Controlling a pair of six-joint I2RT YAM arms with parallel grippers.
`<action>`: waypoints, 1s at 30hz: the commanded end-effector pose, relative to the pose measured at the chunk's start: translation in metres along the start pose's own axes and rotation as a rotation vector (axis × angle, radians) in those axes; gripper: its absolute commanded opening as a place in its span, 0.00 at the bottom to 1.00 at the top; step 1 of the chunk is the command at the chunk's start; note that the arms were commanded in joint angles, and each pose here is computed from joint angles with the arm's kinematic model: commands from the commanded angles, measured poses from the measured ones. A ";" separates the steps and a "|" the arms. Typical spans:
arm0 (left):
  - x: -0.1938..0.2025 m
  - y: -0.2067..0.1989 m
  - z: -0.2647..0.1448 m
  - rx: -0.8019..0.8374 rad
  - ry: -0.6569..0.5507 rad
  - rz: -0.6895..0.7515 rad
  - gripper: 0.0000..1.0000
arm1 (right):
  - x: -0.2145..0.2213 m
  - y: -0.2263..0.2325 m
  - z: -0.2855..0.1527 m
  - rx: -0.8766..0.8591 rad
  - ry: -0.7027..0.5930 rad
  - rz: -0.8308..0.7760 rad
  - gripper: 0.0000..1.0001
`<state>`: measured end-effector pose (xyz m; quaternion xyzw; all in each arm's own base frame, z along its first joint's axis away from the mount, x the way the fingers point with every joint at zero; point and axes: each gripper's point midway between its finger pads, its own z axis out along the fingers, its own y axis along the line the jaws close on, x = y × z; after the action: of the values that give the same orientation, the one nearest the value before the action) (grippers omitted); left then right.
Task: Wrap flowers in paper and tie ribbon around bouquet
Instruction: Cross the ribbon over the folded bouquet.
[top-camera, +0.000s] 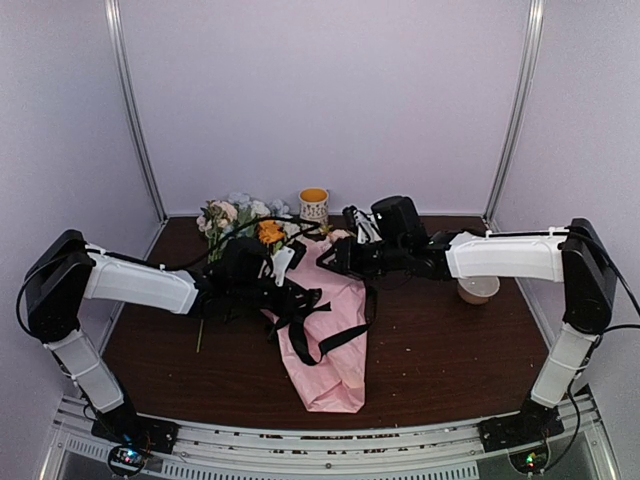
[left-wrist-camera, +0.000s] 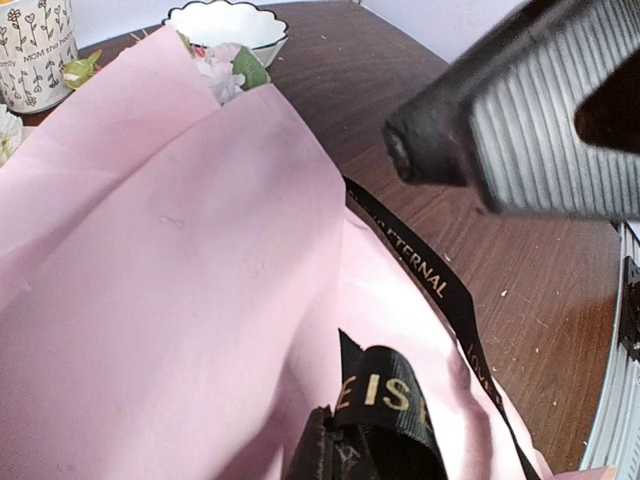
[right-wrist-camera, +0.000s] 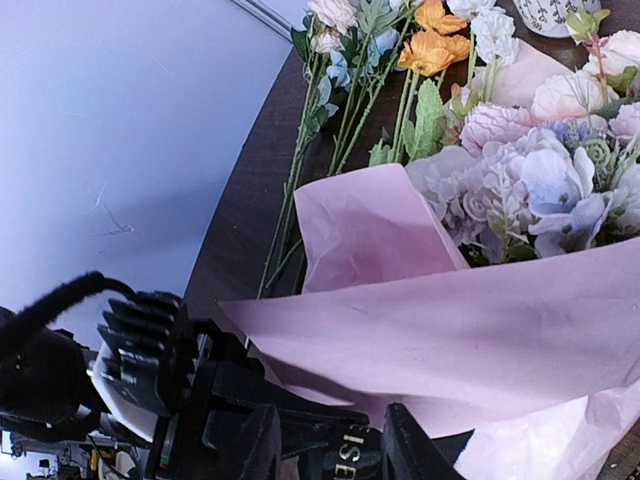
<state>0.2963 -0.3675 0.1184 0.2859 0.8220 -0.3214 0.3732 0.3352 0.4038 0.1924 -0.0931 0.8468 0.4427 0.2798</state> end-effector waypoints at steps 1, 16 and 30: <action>-0.017 -0.002 -0.001 0.024 -0.062 -0.012 0.00 | 0.030 -0.007 0.002 -0.034 0.071 0.008 0.35; -0.022 -0.004 -0.003 0.072 -0.085 -0.046 0.00 | 0.060 0.005 0.018 -0.115 0.163 -0.017 0.35; -0.020 -0.003 -0.009 0.106 -0.073 -0.042 0.23 | 0.061 -0.013 0.017 -0.030 0.170 -0.035 0.00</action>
<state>0.2957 -0.3727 0.1309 0.2781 0.8040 -0.3726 0.3707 0.2899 0.4181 0.1320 -0.1435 0.8618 0.4476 0.1908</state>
